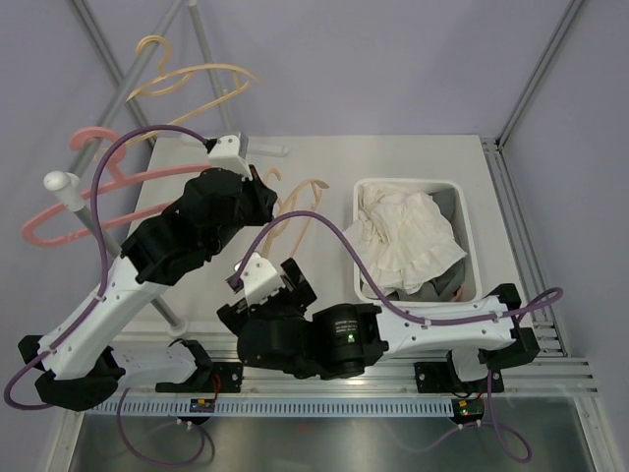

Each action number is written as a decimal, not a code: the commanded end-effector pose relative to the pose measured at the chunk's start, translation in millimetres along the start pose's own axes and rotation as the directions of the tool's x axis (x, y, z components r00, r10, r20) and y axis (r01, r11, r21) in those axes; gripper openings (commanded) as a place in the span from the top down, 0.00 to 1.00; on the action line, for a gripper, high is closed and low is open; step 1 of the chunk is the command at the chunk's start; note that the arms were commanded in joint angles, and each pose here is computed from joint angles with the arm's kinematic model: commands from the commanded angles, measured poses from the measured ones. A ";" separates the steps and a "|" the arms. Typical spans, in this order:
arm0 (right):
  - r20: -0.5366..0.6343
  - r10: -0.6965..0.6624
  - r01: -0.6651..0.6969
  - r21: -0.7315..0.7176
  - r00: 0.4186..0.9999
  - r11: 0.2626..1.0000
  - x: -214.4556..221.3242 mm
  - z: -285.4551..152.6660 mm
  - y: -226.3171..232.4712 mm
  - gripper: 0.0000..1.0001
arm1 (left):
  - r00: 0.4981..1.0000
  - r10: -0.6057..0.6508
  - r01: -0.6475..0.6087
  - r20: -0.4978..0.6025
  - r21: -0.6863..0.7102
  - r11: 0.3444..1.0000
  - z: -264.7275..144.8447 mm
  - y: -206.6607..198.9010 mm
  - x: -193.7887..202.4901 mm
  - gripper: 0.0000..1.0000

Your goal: Remove the skirt from the hanger

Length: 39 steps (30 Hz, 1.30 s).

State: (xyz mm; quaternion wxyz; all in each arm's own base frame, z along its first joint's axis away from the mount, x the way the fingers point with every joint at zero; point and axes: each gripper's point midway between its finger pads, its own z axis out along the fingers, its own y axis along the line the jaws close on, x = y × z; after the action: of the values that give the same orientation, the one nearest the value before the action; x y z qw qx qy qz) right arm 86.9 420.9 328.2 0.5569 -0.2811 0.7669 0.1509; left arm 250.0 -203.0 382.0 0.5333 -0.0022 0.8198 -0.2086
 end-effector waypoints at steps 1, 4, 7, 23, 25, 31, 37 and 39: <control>0.040 0.033 -0.036 0.081 0.999 0.996 -10.4 5.3 -1.9 0.01 | 0.993 -0.072 0.067 0.091 0.061 0.996 -7.8 -16.4 -29.5 1.00; 0.022 0.033 -0.035 0.099 0.999 0.994 -3.6 13.1 -1.1 0.01 | 0.993 -0.076 0.070 0.096 0.066 0.995 -10.8 -15.9 -30.9 1.00; 0.016 0.050 -0.052 0.122 0.999 0.991 0.0 18.1 -4.7 0.02 | 0.992 -0.081 0.074 0.098 0.074 0.995 -13.1 -16.2 -31.4 1.00; 0.016 0.048 -0.050 0.209 0.999 0.977 11.6 19.3 -31.7 1.00 | 0.991 -0.111 0.101 0.071 0.124 0.987 -19.2 -22.1 -24.7 1.00; 0.014 0.050 -0.052 0.207 0.999 0.977 11.3 18.3 -31.5 1.00 | 0.991 -0.112 0.102 0.069 0.131 0.986 -20.2 -23.1 -25.1 1.00; 0.004 0.086 -0.085 0.170 0.996 0.982 11.9 12.9 -32.0 1.00 | 0.991 -0.112 0.100 0.067 0.164 0.981 -27.3 -26.1 -26.1 0.01; 0.001 0.128 -0.126 0.157 0.992 0.980 17.8 1.3 -47.6 1.00 | 0.989 -0.128 0.102 0.074 0.293 0.951 -48.6 -39.7 -31.1 0.01; -0.002 0.144 -0.143 0.145 0.990 0.979 21.8 -6.4 -58.4 1.00 | 0.987 -0.141 0.107 0.084 0.318 0.942 -55.4 -40.6 -34.3 0.01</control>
State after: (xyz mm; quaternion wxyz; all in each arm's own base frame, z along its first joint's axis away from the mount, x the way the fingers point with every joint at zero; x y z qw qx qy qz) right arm 114.4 381.1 295.2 0.5584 -0.2164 0.7960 0.0881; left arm 224.0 -205.2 408.6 0.5377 0.0026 0.7902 -0.2940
